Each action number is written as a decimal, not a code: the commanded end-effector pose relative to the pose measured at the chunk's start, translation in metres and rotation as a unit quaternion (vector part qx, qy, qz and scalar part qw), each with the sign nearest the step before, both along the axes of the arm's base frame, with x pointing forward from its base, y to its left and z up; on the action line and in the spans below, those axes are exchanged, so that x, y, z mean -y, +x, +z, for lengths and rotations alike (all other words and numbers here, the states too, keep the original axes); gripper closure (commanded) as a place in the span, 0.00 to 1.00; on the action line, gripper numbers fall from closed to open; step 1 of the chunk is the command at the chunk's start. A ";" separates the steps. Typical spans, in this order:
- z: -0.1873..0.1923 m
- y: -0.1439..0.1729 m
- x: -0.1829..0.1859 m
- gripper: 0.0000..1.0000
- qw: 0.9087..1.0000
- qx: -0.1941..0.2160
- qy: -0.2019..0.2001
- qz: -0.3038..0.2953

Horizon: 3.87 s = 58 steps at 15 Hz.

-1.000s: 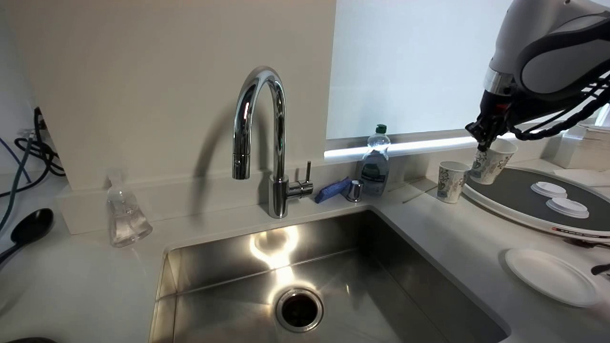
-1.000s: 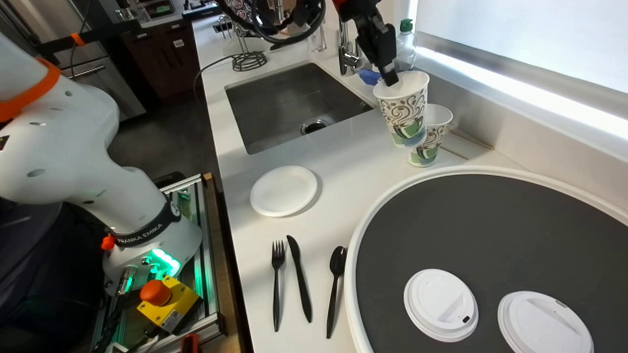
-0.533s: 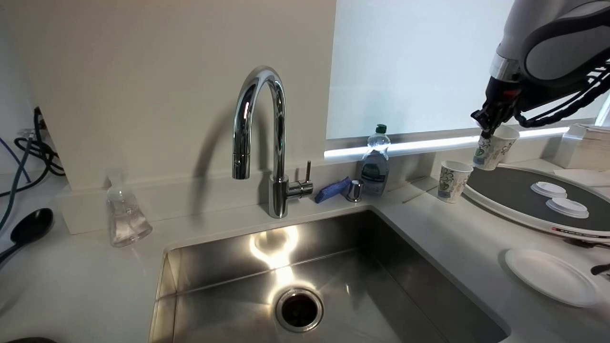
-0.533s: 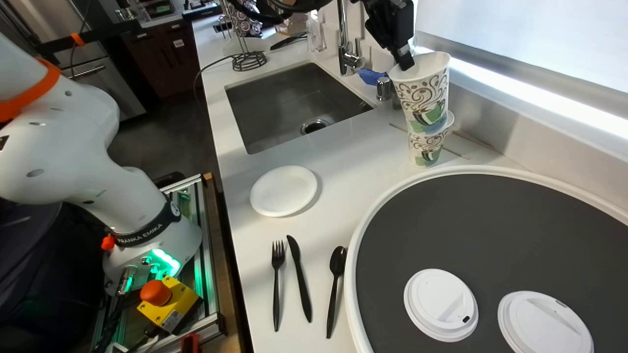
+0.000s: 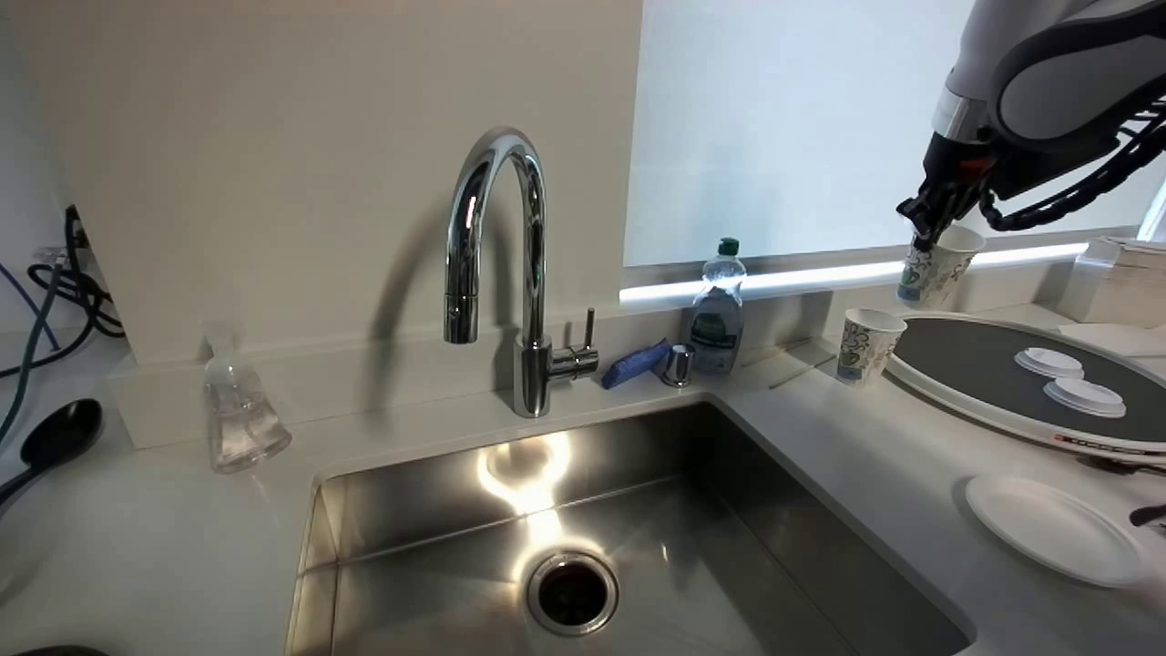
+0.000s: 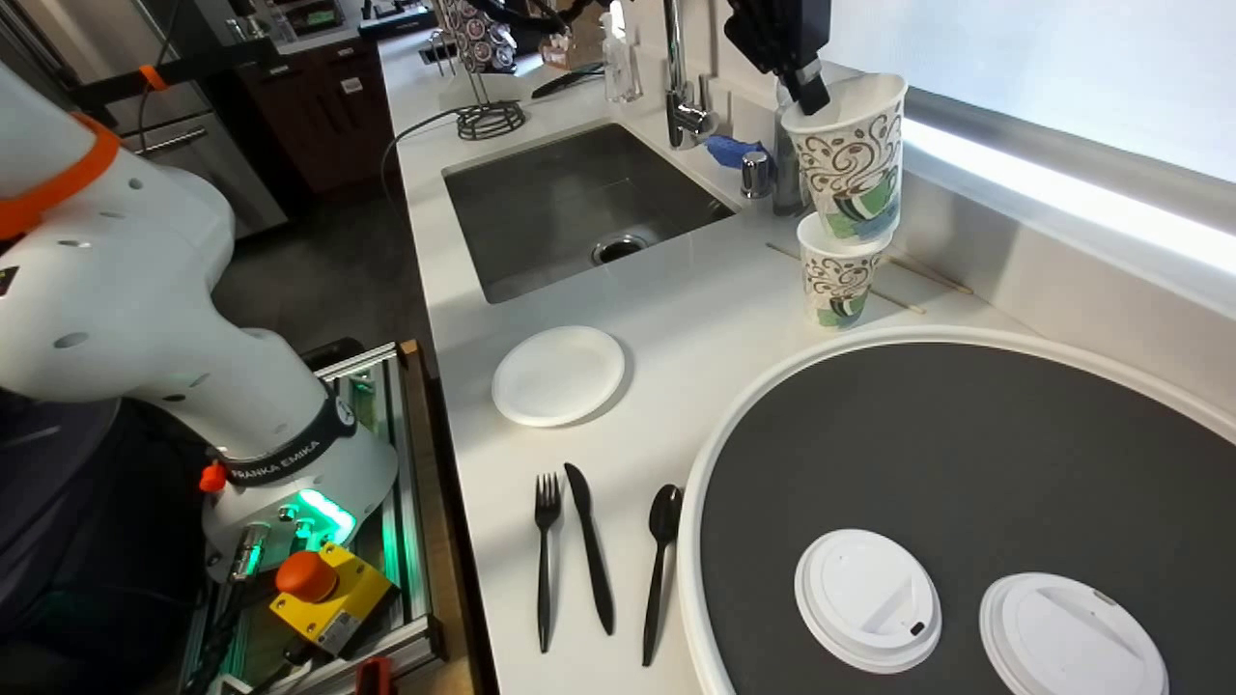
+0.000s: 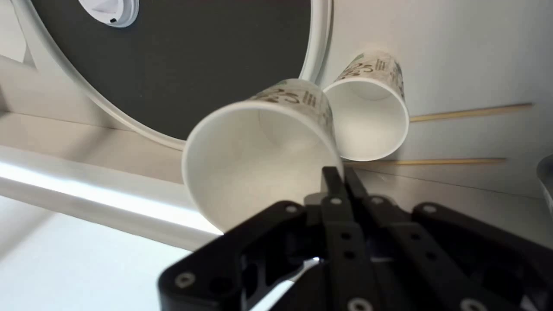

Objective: Put the front cup in the one behind it

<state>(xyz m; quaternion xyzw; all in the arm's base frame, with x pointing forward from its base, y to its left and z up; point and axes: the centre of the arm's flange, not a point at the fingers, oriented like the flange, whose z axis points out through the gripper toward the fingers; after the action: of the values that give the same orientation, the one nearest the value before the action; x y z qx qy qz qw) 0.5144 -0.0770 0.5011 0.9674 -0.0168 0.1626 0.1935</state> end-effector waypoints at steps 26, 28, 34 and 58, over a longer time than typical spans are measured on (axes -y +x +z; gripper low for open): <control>-0.041 0.032 -0.029 0.99 0.998 -0.019 0.036 0.053; -0.041 0.033 -0.029 0.99 0.998 -0.019 0.035 0.053; -0.048 0.035 -0.027 0.99 0.998 -0.025 0.035 0.050; -0.063 0.037 -0.025 0.57 0.998 -0.039 0.034 0.046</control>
<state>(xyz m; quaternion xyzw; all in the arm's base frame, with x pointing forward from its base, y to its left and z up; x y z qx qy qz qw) 0.5482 -0.0516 0.4402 0.9788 0.0302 0.1303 0.1551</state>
